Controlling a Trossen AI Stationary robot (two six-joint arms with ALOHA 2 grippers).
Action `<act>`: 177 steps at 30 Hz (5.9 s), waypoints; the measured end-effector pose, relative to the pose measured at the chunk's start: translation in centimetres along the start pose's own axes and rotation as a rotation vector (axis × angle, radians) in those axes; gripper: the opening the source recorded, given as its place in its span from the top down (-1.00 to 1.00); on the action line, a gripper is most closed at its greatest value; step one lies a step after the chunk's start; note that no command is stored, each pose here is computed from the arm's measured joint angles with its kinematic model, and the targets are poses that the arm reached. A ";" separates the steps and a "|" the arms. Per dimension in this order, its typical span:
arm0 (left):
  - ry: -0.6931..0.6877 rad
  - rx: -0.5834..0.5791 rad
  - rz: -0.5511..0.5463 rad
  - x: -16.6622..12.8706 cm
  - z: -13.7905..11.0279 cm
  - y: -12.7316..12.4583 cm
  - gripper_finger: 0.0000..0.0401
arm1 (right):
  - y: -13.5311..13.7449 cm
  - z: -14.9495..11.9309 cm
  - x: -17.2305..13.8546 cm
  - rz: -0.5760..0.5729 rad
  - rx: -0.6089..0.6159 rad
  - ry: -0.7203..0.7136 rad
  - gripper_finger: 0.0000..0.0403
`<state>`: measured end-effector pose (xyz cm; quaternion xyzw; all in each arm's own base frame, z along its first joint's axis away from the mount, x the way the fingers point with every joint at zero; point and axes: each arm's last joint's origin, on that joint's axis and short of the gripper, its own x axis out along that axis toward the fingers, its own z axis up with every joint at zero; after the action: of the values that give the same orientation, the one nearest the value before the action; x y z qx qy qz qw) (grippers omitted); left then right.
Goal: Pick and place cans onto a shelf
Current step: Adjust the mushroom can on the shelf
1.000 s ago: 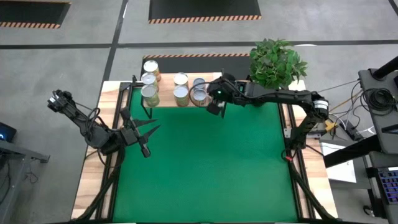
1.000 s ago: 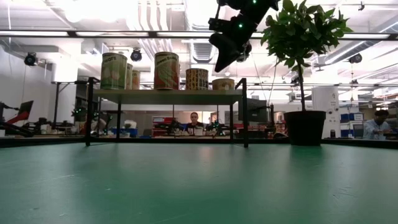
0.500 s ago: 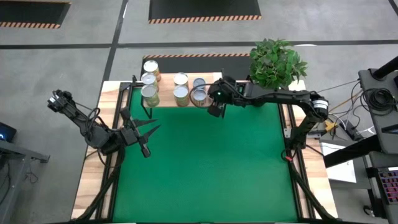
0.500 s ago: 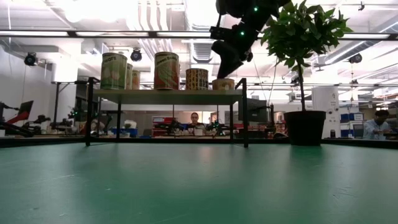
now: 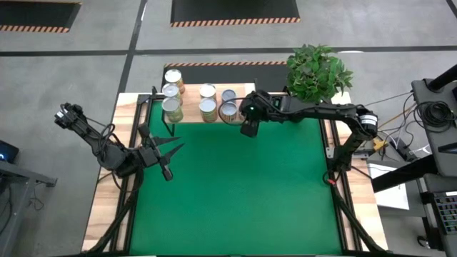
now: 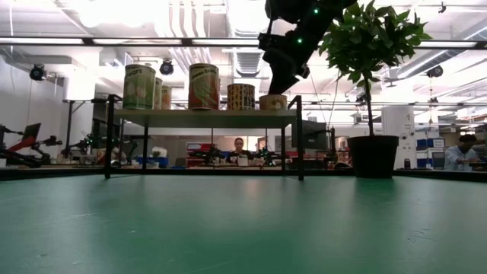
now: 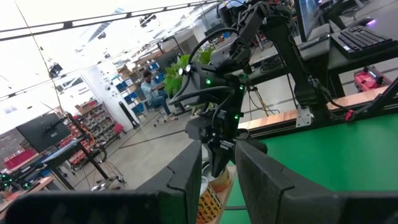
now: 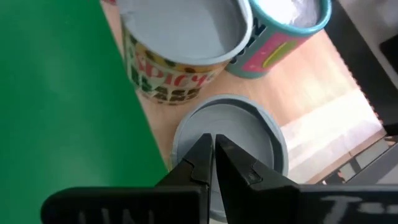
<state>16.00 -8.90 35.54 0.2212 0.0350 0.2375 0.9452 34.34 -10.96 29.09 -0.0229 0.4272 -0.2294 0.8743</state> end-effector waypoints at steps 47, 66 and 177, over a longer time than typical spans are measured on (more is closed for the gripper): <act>0.000 0.000 0.000 0.0 0.0 0.0 0.59 | 0.8 0.1 -2.9 -0.028 -0.080 0.175 0.94; 0.000 0.001 0.000 0.0 0.0 0.0 0.59 | 0.1 1.7 0.3 -0.062 -0.030 0.029 0.94; 0.003 0.008 -0.002 0.0 -0.1 0.0 0.59 | 0.9 2.5 -1.1 -0.020 -0.168 0.089 0.94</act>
<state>16.01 -8.90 35.47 0.2248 0.0376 0.2367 0.9445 35.96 -10.02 31.28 -0.0901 0.4829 -0.2022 0.8472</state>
